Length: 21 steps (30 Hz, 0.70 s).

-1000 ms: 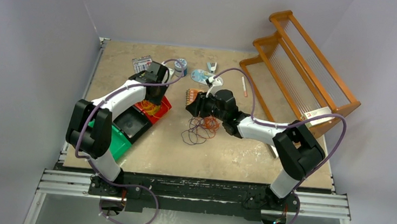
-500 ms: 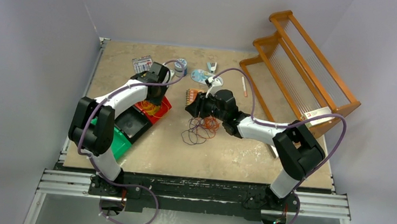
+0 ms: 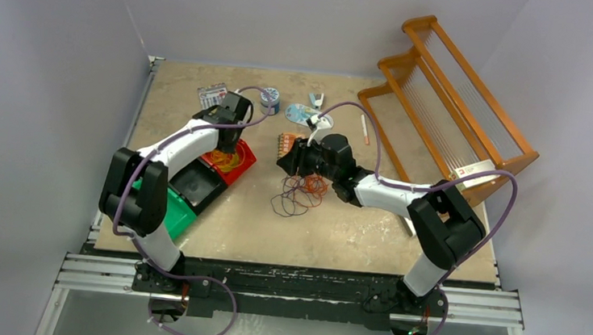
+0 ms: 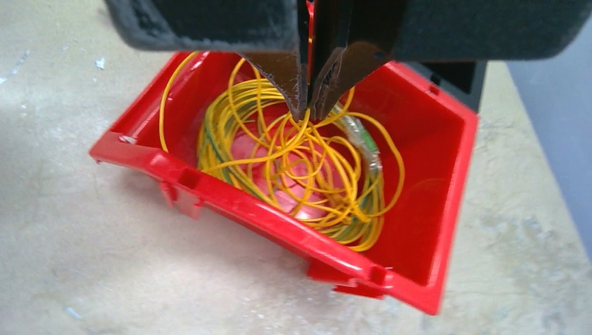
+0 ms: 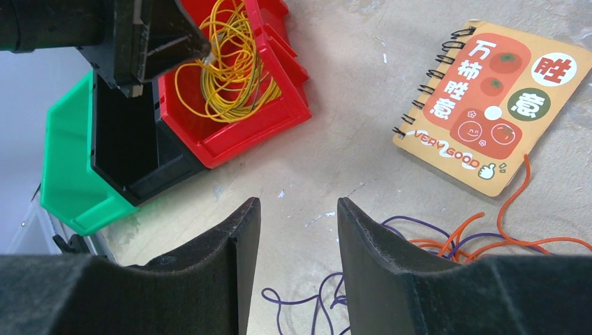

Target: Untangle the cables

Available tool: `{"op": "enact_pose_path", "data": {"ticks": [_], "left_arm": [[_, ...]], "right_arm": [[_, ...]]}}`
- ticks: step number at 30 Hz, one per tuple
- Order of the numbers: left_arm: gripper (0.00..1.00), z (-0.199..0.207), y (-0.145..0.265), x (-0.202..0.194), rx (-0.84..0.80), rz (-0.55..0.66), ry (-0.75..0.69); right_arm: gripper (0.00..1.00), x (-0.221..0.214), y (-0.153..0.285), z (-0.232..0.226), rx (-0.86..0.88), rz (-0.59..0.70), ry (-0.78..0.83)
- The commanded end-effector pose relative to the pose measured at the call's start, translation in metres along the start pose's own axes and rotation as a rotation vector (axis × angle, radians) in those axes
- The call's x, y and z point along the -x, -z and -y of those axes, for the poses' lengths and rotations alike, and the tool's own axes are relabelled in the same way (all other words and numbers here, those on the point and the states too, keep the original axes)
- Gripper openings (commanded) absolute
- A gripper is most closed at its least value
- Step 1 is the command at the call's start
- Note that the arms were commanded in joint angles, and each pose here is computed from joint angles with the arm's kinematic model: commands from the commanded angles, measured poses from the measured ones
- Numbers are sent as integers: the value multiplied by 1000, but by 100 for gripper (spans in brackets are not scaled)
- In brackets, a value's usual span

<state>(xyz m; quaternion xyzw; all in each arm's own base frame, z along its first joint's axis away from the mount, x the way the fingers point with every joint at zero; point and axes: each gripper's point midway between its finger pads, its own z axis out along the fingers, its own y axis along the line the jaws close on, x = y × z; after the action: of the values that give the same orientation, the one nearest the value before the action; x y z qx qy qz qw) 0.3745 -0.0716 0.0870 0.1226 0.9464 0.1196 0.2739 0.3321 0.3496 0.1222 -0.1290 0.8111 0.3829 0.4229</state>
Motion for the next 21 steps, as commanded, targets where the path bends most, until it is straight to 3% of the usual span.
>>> {"op": "enact_pose_path", "data": {"ticks": [1, 10, 21], "left_arm": [[0, -33, 21, 14, 162, 72, 72], [0, -61, 22, -5, 329, 21, 127], [0, -88, 22, -10, 405, 9, 215]], "right_arm": [[47, 23, 1, -14, 45, 54, 24], [47, 25, -2, -15, 46, 52, 31], [47, 23, -4, -14, 45, 46, 27]]}}
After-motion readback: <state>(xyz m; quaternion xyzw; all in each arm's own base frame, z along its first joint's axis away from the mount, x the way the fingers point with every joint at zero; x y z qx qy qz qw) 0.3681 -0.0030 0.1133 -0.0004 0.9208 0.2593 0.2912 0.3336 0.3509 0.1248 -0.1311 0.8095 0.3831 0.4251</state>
